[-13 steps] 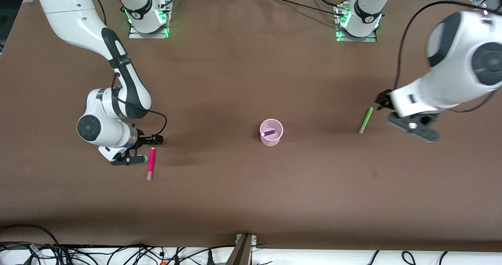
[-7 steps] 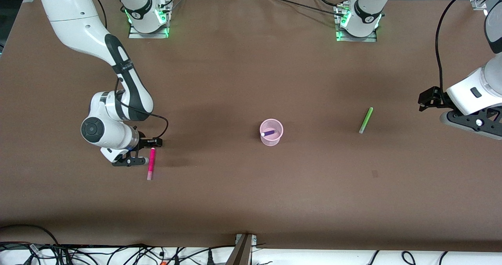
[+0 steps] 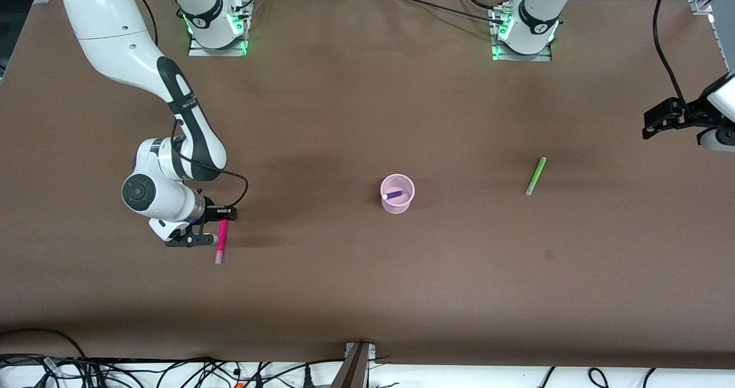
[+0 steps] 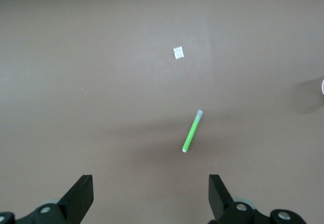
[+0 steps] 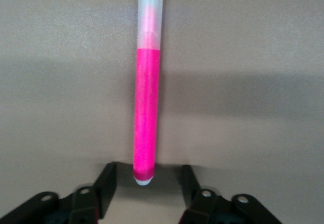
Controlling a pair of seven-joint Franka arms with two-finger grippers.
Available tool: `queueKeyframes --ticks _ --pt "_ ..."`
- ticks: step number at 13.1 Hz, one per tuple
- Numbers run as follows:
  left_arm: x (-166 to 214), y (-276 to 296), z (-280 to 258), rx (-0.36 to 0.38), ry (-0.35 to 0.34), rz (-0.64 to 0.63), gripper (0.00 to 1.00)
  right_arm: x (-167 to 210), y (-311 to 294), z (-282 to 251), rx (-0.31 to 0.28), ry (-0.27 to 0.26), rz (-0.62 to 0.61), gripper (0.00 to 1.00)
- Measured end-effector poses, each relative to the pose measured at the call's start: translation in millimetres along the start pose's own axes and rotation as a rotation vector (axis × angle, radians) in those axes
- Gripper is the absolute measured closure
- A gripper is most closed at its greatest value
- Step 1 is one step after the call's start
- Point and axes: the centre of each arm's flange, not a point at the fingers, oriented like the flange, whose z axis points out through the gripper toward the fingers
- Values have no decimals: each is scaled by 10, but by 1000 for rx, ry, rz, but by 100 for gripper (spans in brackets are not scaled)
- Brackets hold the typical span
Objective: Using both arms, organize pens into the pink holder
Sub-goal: 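Grasp the pink marker with the right gripper while the left gripper withdraws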
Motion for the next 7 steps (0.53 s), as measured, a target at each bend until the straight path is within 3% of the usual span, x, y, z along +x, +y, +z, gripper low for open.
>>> queueKeyframes --ticks 1,2,7 --pt "-87 0 15 1 13 -16 0 10 17 -12 -1 3 2 57" --pt "-155 -28 21 0 18 -27 0 12 20 -12 -1 3 3 61" --pt "-184 -23 10 -2 27 -30 0 20 15 -20 -1 6 2 67"
